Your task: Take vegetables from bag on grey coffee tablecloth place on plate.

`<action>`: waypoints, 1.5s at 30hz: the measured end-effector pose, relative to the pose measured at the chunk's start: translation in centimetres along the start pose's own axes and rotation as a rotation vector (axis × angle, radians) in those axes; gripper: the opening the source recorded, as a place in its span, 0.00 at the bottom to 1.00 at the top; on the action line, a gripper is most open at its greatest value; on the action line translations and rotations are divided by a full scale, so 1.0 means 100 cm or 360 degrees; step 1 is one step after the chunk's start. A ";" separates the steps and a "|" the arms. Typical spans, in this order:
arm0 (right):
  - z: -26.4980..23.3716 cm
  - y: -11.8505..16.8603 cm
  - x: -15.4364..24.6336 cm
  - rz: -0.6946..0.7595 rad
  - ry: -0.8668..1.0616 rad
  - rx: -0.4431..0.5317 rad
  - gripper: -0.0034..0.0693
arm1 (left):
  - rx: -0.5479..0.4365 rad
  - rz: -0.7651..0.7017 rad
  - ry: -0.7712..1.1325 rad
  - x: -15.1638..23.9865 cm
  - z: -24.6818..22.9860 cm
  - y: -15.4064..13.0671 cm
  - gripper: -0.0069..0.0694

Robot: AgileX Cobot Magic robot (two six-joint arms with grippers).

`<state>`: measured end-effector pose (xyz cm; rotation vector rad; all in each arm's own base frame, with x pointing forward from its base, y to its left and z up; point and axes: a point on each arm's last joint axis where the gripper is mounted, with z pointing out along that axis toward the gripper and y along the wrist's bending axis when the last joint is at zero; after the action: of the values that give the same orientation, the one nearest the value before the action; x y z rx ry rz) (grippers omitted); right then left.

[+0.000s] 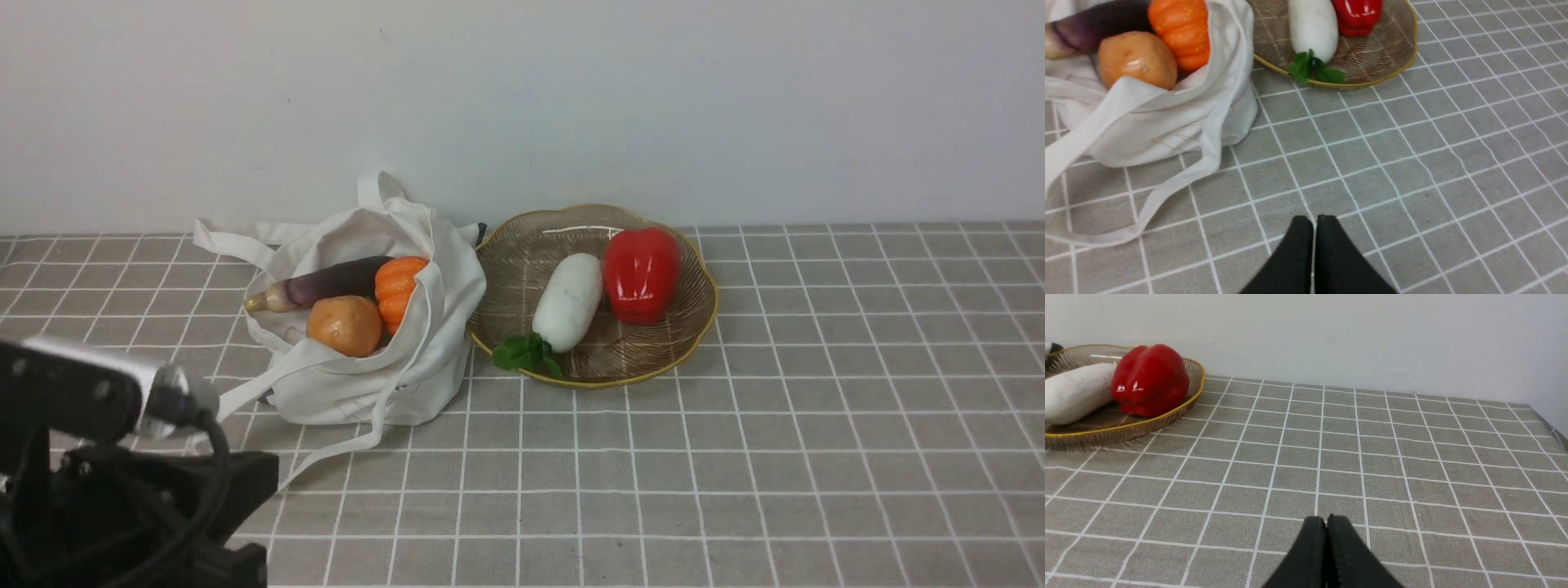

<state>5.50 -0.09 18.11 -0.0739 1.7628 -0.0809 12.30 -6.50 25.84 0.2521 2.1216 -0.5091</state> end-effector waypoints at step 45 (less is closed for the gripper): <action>0.000 0.000 0.000 0.0001 0.0000 0.0005 0.03 | -0.0632 0.0187 -0.0619 0.102 -0.039 0.051 0.08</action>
<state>5.50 -0.11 18.11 -0.0712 1.7629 -0.0831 5.50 -0.34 18.02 0.0441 1.7670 -0.0520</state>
